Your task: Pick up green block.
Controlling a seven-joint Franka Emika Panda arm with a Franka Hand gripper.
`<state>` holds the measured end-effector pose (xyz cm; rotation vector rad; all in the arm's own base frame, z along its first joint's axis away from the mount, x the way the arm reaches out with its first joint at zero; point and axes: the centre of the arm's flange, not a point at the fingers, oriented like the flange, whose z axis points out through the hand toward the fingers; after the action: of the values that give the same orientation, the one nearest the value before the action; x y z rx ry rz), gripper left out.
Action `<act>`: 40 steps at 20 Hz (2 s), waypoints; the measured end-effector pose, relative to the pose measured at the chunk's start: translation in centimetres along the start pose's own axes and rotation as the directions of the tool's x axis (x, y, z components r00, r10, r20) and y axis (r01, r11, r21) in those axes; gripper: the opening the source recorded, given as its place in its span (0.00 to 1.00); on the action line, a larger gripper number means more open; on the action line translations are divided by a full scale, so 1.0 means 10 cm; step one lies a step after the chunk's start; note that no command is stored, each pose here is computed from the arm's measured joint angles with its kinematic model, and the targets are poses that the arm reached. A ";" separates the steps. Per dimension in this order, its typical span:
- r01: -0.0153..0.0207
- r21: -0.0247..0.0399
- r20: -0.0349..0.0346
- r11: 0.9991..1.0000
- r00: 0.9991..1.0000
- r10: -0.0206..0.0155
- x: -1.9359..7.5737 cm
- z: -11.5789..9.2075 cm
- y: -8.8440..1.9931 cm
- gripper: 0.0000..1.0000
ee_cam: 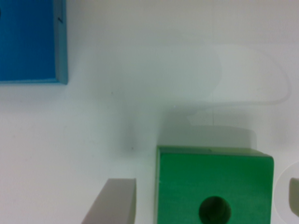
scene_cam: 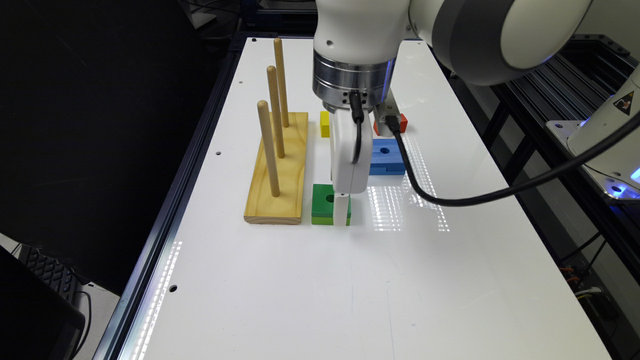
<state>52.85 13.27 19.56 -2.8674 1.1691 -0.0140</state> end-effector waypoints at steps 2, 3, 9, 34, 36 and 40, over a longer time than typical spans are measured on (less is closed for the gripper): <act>0.000 0.004 -0.002 1.000 1.000 0.000 0.022 0.00 -0.03 1.00; 0.000 0.007 -0.003 1.000 1.000 0.000 0.036 0.00 -0.06 1.00; -0.001 0.010 -0.003 1.000 1.000 0.001 0.075 0.04 -0.11 1.00; -0.002 0.004 0.002 1.000 1.000 0.002 0.088 0.17 -0.12 0.00; -0.002 0.004 0.002 1.000 1.000 0.002 0.088 0.16 -0.12 0.00; -0.002 0.006 0.000 1.000 1.000 0.002 0.091 0.15 -0.12 0.00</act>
<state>54.41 13.58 18.16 -2.8609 1.1698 -0.0167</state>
